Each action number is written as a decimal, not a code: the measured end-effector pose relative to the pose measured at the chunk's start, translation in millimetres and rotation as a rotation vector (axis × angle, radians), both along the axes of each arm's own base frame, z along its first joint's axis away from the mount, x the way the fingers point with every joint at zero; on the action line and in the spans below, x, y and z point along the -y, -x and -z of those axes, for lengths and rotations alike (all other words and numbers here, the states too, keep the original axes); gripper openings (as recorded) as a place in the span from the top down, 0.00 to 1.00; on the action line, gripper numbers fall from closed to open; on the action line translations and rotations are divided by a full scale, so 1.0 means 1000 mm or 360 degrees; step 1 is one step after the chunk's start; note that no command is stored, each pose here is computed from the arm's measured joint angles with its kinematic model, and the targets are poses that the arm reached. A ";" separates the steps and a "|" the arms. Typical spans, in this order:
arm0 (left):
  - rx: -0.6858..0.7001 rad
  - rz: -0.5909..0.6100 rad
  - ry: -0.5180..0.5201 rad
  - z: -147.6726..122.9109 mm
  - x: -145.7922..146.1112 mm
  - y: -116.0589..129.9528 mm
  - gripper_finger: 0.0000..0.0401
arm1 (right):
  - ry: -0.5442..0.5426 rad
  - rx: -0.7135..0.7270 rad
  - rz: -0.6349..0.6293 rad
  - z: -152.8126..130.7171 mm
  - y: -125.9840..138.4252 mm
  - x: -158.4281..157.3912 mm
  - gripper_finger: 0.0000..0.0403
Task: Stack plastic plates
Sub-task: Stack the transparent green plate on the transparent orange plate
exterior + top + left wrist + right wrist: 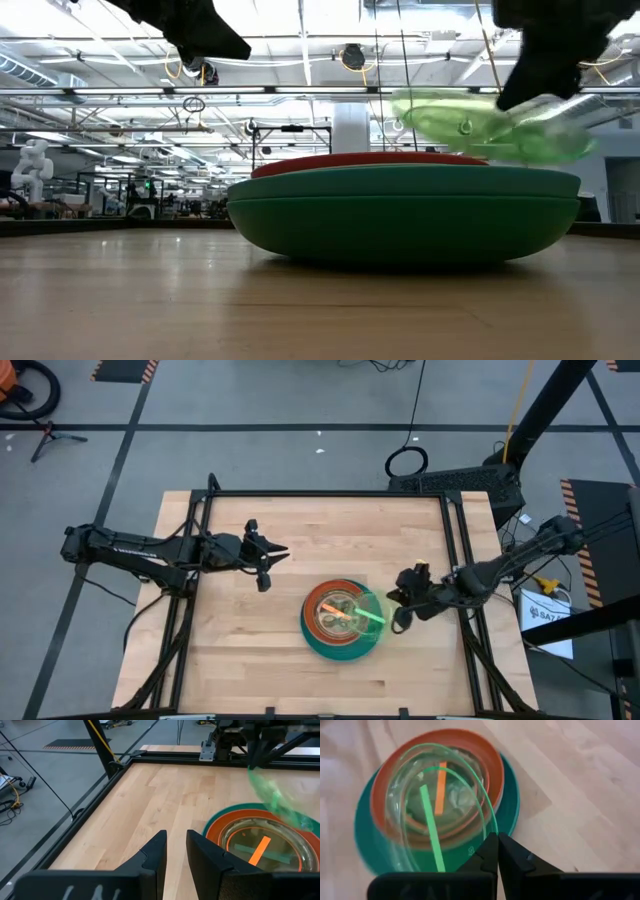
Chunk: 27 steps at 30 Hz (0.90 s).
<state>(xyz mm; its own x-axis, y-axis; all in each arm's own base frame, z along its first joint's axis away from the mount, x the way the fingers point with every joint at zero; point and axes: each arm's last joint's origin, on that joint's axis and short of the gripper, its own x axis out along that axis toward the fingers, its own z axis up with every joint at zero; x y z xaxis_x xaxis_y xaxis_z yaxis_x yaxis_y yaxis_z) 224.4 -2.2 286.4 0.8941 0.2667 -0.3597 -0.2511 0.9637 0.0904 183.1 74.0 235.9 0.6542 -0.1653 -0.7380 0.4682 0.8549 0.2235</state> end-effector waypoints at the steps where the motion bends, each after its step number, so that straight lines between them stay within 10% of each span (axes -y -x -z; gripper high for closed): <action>1: 0.0001 0.0000 0.0000 0.000 0.000 0.000 0.80 | 0.0004 0.0004 0.0018 0.002 -0.005 0.001 1.00; 27: -0.0015 0.0012 -0.0029 0.000 0.000 0.000 0.80 | 0.0027 0.0110 0.0068 0.009 -0.042 0.025 0.78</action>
